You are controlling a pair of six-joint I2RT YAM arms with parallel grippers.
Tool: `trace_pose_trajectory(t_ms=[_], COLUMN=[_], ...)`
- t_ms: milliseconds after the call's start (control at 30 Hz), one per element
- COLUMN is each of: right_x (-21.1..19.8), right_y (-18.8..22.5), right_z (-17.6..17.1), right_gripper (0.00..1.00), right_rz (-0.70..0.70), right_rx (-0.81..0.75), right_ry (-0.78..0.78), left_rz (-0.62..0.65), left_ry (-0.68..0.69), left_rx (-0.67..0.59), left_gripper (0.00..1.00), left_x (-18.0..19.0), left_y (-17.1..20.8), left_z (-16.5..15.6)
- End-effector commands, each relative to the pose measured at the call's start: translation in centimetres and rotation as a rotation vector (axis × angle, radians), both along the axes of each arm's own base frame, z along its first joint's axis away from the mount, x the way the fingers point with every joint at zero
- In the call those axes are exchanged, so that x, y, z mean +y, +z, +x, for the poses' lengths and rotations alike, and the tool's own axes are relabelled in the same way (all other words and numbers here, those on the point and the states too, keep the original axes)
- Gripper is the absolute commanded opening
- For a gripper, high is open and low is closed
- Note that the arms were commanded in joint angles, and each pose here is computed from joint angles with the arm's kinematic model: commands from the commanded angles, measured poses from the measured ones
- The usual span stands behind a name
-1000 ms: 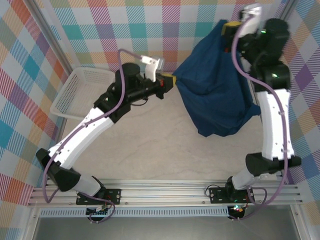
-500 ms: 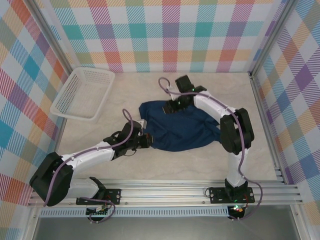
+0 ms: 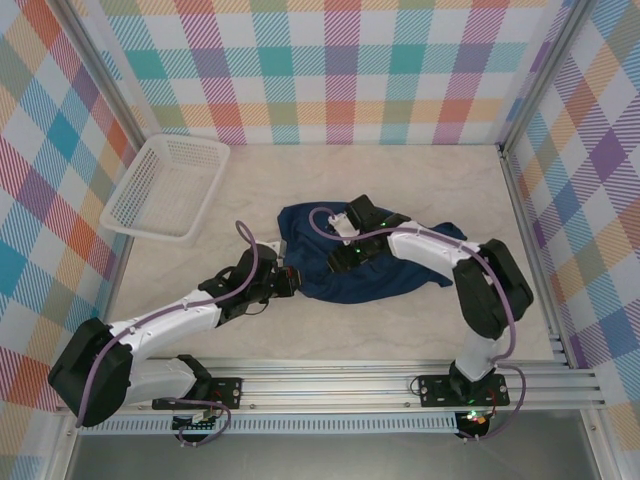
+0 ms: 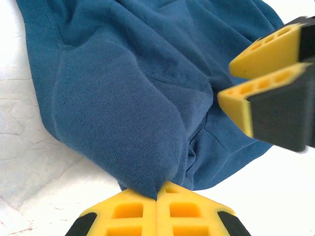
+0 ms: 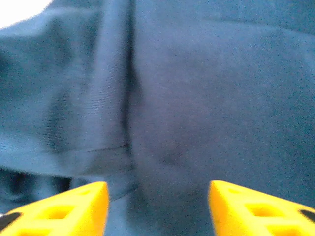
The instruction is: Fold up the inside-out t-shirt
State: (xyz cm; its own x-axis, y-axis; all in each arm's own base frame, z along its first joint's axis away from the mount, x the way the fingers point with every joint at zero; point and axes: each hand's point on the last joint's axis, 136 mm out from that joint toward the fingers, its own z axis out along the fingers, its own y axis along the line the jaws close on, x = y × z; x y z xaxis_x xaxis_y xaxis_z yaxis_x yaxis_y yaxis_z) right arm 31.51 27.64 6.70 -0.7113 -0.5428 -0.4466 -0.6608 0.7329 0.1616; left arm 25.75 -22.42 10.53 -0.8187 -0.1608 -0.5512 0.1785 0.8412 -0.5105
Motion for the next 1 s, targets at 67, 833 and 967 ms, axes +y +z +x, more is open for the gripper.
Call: trace_pose_trajectory(t_ms=[67, 833, 967], right_x=[-1.6, -3.2, -3.4], right_y=[-0.3, 3.5, 3.6], right_z=[2.4, -0.3, -0.4], right_gripper=[0.18, 0.00, 0.00], right_rz=[-0.051, 0.333, 0.325], right_rx=[-0.074, 0.112, 0.108], right_ry=[-0.052, -0.167, -0.170], left_rz=[0.058, 0.400, 0.413], left_ry=[0.006, -0.354, -0.405], left_rx=[-0.001, -0.148, -0.135], left_gripper=[0.00, 0.62, 0.60], left_x=[1.2, -5.3, -7.3], left_y=[-0.4, -1.3, -2.3], left_z=[-0.7, 3.0, 4.3])
